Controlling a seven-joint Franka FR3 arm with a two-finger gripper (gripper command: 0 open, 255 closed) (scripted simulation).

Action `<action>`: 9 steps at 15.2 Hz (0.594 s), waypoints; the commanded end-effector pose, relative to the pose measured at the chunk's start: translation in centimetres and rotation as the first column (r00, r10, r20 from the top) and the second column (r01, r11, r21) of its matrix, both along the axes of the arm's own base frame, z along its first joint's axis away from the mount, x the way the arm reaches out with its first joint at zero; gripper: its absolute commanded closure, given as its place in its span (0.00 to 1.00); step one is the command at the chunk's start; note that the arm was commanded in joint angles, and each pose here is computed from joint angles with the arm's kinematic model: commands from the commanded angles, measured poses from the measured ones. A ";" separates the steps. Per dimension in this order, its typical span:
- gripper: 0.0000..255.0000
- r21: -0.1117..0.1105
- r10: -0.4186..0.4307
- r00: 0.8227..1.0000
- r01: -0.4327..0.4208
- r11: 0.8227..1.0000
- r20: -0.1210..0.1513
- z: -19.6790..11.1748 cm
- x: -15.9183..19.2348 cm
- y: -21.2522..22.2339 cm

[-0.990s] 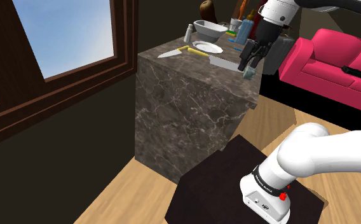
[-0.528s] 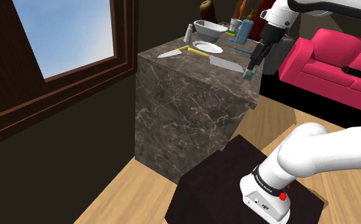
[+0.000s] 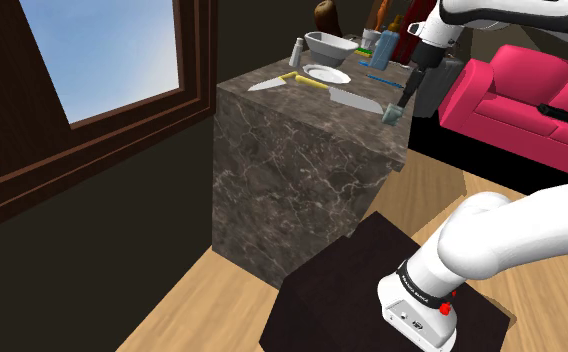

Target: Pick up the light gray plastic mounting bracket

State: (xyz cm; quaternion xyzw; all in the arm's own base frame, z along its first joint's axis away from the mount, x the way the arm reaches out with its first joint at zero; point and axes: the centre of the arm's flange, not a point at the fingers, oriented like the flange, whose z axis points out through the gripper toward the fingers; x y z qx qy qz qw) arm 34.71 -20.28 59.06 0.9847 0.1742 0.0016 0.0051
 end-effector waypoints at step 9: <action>0.00 -0.006 0.052 0.999 -0.052 0.999 -0.007 -4.3 1.2 -2.3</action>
